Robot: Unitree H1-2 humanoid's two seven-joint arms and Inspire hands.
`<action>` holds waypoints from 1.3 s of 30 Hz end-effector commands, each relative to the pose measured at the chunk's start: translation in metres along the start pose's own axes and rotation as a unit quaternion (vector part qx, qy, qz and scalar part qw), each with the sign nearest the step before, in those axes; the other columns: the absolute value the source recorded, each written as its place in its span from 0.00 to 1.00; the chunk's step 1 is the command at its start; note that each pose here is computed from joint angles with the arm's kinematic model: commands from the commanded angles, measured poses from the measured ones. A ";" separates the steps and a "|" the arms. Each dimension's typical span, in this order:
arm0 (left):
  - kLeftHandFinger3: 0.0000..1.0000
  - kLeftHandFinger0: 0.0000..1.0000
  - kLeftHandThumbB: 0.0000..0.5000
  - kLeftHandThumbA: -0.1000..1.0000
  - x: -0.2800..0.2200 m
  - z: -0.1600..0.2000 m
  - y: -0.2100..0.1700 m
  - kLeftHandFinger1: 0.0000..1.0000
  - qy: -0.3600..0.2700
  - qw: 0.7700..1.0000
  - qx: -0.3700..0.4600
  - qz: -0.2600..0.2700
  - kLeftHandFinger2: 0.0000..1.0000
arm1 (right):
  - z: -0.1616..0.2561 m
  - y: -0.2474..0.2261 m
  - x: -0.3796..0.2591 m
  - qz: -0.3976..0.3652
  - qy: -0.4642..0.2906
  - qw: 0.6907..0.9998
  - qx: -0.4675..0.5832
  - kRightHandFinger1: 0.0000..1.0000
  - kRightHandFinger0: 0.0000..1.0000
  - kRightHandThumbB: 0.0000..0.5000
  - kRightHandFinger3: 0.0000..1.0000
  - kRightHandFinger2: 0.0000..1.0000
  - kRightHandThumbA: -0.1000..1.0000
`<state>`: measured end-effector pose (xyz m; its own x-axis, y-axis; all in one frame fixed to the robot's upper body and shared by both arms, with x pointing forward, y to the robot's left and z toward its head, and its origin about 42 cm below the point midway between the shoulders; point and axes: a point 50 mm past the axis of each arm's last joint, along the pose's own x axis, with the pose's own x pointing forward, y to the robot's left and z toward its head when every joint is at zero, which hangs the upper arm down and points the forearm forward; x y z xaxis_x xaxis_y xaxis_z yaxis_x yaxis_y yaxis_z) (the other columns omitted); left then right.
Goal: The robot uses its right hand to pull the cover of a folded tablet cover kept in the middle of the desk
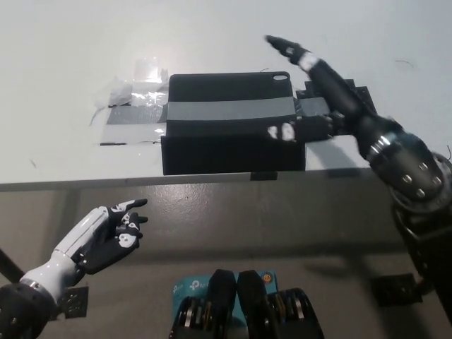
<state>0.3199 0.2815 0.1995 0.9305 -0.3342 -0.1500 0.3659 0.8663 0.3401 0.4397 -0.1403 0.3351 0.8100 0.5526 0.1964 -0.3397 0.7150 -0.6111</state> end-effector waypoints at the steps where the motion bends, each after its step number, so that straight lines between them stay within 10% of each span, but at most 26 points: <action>1: 1.00 0.75 0.17 1.00 -0.003 0.005 0.005 0.83 -0.001 1.000 0.010 0.000 0.95 | 0.034 -0.019 0.036 0.031 -0.004 0.998 -0.056 1.00 1.00 1.00 1.00 1.00 1.00; 18: 1.00 0.73 0.22 1.00 0.002 0.007 0.000 0.83 -0.005 1.000 0.005 -0.003 0.97 | -0.003 0.006 0.103 0.141 0.117 0.927 -0.327 1.00 1.00 1.00 1.00 1.00 1.00; 39: 1.00 0.76 0.14 1.00 0.004 0.018 0.008 0.85 -0.019 1.000 0.020 0.000 0.99 | -0.047 0.071 0.069 0.239 0.134 0.897 -0.346 1.00 1.00 1.00 1.00 1.00 1.00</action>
<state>0.3241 0.2782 0.2031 0.9290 -0.3425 -0.1405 0.3701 0.8629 0.3440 0.4947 -0.0698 0.2508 0.7791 0.5111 -0.3631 -0.4242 0.0033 -0.9056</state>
